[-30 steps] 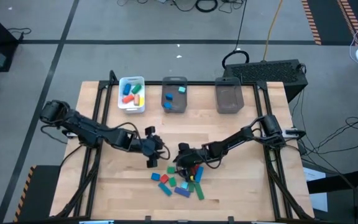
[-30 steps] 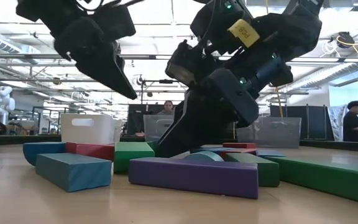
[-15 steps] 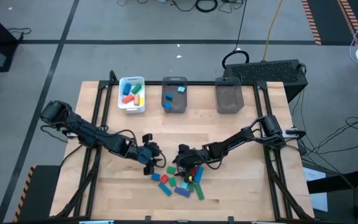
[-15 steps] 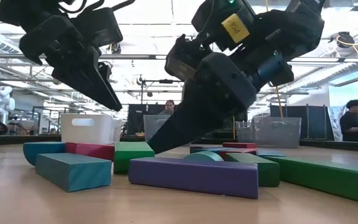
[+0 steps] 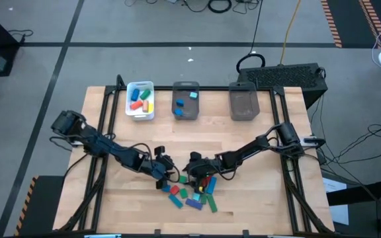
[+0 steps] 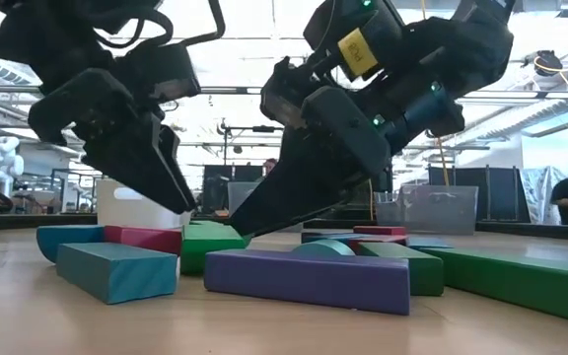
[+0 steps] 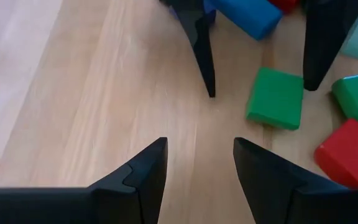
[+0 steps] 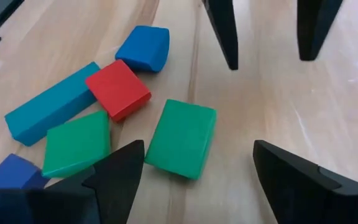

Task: Sort blocks by size
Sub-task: Put the green half circle block into the left black bin

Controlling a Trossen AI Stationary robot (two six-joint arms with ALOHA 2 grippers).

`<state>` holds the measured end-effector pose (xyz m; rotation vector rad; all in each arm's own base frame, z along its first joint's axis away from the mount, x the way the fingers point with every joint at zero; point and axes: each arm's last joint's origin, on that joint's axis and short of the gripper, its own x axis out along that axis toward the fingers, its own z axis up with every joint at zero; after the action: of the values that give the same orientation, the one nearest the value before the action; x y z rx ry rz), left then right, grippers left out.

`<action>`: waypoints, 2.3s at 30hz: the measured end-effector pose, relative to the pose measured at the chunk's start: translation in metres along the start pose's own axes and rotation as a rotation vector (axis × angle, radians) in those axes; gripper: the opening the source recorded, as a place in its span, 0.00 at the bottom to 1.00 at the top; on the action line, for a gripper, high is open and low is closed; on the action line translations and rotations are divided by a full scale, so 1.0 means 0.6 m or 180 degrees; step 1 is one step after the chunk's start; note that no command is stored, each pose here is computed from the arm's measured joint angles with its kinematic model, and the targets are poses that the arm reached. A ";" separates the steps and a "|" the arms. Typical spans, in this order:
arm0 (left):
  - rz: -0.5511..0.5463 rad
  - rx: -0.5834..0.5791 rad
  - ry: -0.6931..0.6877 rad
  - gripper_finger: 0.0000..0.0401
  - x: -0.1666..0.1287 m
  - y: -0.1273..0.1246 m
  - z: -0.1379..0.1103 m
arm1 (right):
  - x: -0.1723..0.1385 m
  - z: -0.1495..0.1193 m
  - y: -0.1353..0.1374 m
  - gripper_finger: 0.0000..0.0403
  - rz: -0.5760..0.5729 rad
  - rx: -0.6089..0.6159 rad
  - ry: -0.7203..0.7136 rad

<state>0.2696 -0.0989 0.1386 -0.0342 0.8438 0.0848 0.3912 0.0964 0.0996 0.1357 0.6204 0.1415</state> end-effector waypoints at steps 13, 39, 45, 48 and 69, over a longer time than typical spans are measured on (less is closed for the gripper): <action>-0.0214 -0.0027 -0.0139 0.47 0.010 -0.015 0.003 | 0.040 0.005 -0.004 0.71 0.0011 -0.0023 0.0265; -0.0256 0.0033 -0.0157 0.47 0.006 -0.024 0.000 | 0.013 0.022 -0.025 0.31 -0.0080 -0.0228 0.0482; -0.0237 0.0027 -0.0166 0.56 0.006 -0.024 0.001 | 0.002 0.032 -0.025 0.31 -0.0116 -0.0271 0.0443; -0.0191 0.0044 -0.0198 0.65 0.006 -0.023 0.002 | -0.003 0.038 -0.024 0.31 -0.0115 -0.0280 0.0431; 0.0011 -0.0014 -0.0494 0.70 0.008 -0.015 0.017 | -0.020 0.068 -0.031 0.32 -0.0136 -0.0241 0.0187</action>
<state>0.2811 -0.1072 0.1420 -0.0299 0.6884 0.0915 0.4070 0.0728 0.1363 0.0453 0.6750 0.1278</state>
